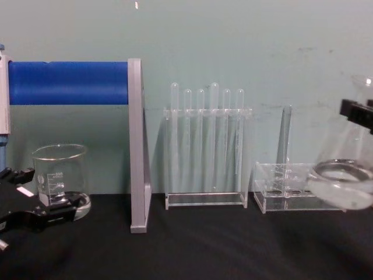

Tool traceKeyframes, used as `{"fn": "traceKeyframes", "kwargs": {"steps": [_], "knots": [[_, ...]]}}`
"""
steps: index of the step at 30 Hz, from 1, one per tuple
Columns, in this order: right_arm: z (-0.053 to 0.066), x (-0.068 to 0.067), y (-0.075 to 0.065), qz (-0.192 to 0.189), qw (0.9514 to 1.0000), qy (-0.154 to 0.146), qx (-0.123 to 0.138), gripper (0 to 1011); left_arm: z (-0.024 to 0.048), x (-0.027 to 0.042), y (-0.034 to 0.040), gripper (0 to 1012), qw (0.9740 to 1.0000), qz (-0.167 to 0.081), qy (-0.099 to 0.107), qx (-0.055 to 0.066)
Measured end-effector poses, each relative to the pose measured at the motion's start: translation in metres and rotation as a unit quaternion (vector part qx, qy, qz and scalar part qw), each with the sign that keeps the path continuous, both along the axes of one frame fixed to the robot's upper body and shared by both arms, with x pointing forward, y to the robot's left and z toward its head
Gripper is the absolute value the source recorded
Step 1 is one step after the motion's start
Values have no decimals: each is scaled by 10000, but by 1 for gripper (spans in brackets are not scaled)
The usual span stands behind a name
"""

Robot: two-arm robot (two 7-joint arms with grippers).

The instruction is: Grasp the erlenmeyer flask with one hand, shake it three times, then place it back.

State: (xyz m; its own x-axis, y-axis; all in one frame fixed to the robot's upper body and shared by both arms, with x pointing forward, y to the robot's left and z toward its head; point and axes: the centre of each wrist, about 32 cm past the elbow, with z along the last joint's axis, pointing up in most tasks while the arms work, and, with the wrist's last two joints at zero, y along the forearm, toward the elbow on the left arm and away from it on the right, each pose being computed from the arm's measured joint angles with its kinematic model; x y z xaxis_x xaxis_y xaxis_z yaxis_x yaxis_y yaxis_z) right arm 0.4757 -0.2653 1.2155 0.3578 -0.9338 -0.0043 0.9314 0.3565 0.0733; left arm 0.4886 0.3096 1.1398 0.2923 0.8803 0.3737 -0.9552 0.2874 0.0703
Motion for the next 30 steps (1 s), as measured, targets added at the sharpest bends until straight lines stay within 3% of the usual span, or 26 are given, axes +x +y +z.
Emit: {"fn": "traceKeyframes", "kwargs": {"steps": [9,20,26,30], "knots": [[-20,-76,-67,-322,9995,39,-59,449,0,0,0,1001,10000,0,0,0],[-20,-57,-51,-214,9997,-3,-102,449,0,0,0,1001,10000,0,0,0],[-23,-13,27,148,9998,-28,-132,449,0,0,0,1001,10000,0,0,0],[-29,22,193,845,9963,-53,-164,449,0,0,0,1001,10000,0,0,0]]}}
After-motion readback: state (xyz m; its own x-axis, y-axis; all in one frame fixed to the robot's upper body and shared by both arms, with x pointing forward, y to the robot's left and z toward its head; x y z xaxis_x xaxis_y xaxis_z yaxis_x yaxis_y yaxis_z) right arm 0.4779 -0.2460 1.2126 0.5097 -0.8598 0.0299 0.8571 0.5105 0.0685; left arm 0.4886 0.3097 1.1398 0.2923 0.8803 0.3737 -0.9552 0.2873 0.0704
